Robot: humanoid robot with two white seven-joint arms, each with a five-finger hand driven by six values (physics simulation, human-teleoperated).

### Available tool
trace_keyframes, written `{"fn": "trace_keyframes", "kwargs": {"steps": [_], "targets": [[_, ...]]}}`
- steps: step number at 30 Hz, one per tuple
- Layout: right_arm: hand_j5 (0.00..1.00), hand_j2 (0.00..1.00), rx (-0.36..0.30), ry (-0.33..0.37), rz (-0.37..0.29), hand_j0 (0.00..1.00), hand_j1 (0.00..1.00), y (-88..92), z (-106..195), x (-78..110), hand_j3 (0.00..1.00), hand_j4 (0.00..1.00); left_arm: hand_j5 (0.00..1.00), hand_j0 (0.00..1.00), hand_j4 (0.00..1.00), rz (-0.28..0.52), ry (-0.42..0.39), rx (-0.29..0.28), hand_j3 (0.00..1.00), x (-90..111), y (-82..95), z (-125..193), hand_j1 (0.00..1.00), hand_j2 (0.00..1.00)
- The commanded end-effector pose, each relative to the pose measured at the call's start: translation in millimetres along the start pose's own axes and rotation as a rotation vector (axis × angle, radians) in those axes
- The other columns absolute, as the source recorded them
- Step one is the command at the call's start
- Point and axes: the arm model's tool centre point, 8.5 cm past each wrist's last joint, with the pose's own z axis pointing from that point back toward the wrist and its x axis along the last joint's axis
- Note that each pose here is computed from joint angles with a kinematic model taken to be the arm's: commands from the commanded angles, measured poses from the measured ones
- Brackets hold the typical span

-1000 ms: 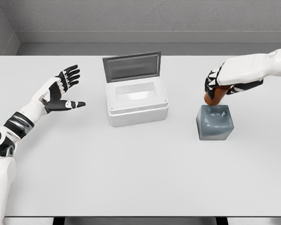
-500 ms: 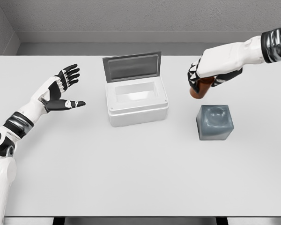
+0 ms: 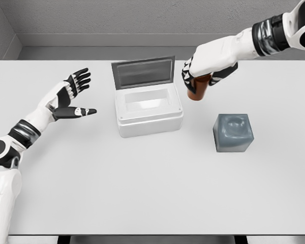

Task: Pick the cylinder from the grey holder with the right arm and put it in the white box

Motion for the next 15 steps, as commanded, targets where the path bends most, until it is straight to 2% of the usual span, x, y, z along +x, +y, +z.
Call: {"fn": "trace_keyframes", "kwargs": {"steps": [1,4,15], "targets": [[0.45,0.45,0.005,-0.016,0.008,0.45,0.45,-7.6,-10,2.2,0.45,0.45,1.0,1.0,1.0,0.008,-0.006,-0.002,1.0,0,-1.8,-1,1.0,1.0],[0.45,0.45,0.003,-0.013,0.015,0.45,0.45,-11.8,-10,1.6,0.45,0.45,1.0,1.0,1.0,0.007,-0.007,-0.002,1.0,0,-1.8,-1,1.0,1.0],[0.44,0.44,0.017,-0.01,0.027,0.44,0.44,-31.6,-39,-6.8,0.44,0.44,1.0,1.0,1.0,0.007,-0.005,0.007,1.0,-1,1.0,3,1.0,1.0]]}}
